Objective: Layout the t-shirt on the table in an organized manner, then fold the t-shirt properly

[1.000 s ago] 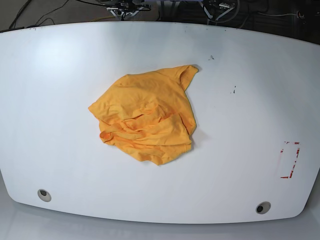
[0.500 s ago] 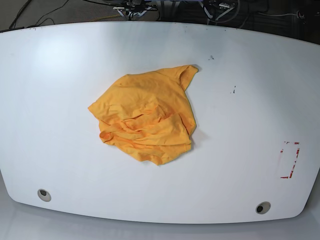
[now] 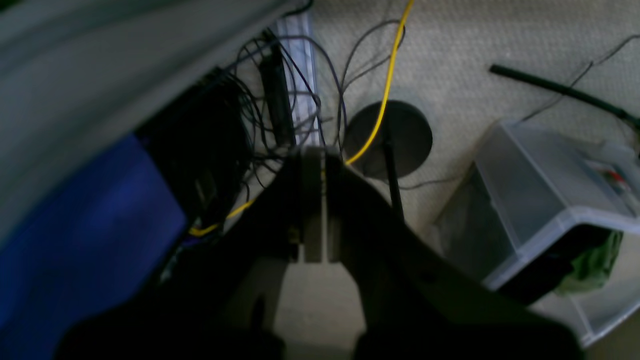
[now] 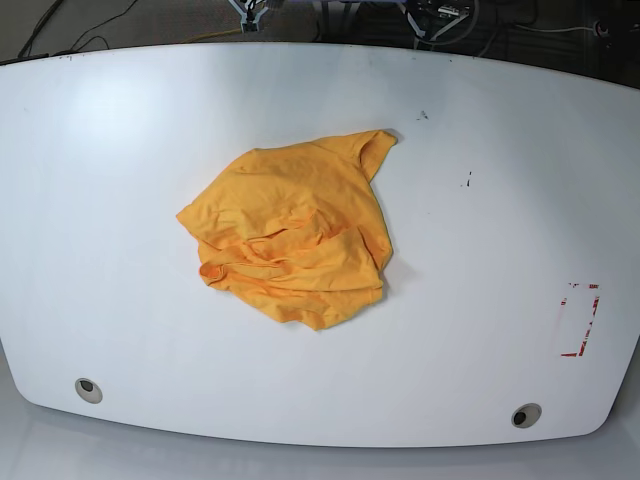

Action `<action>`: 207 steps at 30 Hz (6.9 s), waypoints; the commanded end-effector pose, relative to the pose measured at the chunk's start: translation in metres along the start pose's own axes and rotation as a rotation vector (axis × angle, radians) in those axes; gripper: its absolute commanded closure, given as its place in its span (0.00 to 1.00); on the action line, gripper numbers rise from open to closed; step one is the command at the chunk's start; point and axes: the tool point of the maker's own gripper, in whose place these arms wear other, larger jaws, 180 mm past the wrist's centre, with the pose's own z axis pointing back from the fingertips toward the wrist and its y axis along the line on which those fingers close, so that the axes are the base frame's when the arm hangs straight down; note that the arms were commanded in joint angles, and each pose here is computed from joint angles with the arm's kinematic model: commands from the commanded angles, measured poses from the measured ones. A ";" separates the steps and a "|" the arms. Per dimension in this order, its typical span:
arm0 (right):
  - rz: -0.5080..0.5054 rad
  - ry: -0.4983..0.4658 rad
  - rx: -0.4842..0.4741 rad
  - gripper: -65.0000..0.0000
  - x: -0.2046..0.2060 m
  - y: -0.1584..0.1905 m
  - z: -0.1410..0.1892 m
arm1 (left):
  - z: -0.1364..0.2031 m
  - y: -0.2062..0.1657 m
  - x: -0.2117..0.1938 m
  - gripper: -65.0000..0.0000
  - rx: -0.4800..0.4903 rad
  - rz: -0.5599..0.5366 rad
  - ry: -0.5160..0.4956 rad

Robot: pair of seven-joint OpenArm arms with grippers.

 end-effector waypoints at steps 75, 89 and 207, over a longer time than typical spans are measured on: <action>0.003 0.007 -0.035 1.00 -0.031 -0.022 0.007 | 0.010 0.014 -0.046 0.97 0.027 0.003 -0.048; 0.013 -0.050 -0.062 0.99 -0.042 -0.034 0.014 | 0.016 0.000 -0.040 0.97 0.021 0.001 -0.157; 0.188 -0.725 -0.149 0.45 0.029 -0.018 0.286 | 0.271 0.108 0.003 0.37 0.312 0.086 -0.811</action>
